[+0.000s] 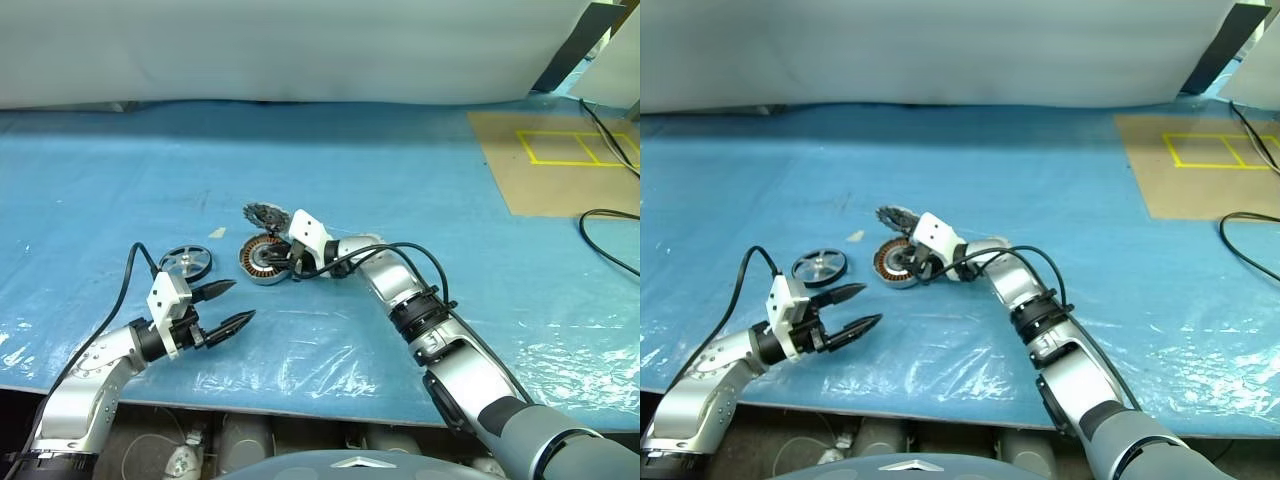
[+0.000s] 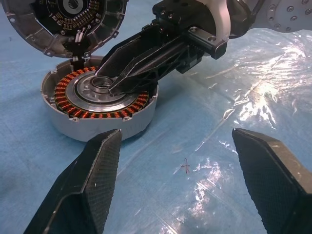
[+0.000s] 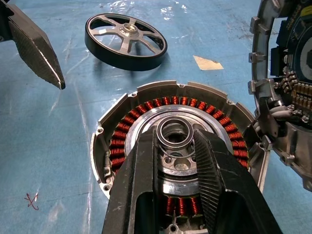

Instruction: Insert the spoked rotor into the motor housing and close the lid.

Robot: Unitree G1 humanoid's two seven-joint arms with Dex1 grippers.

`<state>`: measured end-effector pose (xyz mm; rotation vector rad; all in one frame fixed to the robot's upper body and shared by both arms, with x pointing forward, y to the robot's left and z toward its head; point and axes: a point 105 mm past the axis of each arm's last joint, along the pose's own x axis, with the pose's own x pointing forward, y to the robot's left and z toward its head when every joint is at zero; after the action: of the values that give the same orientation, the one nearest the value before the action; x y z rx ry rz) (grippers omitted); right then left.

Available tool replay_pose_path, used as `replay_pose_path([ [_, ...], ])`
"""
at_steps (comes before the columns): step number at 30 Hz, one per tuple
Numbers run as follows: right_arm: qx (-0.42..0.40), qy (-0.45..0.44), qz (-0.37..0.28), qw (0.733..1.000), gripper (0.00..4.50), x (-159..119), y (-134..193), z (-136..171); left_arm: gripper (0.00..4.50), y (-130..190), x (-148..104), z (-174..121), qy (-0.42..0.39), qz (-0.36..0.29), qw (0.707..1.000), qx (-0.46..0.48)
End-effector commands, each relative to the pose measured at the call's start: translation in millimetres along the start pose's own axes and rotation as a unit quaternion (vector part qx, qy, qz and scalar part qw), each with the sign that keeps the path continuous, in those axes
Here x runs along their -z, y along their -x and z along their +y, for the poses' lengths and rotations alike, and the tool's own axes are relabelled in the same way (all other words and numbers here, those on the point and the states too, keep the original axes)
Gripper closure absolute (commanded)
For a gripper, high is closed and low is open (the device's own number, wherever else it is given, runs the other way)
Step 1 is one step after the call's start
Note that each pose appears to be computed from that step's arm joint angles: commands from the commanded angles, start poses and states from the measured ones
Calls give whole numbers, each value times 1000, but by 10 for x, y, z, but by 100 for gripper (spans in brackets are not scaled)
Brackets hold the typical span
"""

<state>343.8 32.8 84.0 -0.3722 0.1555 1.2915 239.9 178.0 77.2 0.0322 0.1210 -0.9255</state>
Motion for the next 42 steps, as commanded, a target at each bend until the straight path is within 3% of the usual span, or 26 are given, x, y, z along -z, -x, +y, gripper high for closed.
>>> replay_pose_path([
  [1,4,9,-11,1000,384,-73,8,-25,70,0,-62,12,-18,-9,1000,-1],
  [22,11,10,-44,999,384,-284,70,-87,70,-13,-26,-7,-15,-6,1000,0],
  [42,7,22,4,1000,384,-26,18,-44,70,-28,-21,-21,-15,-6,1000,-3],
])
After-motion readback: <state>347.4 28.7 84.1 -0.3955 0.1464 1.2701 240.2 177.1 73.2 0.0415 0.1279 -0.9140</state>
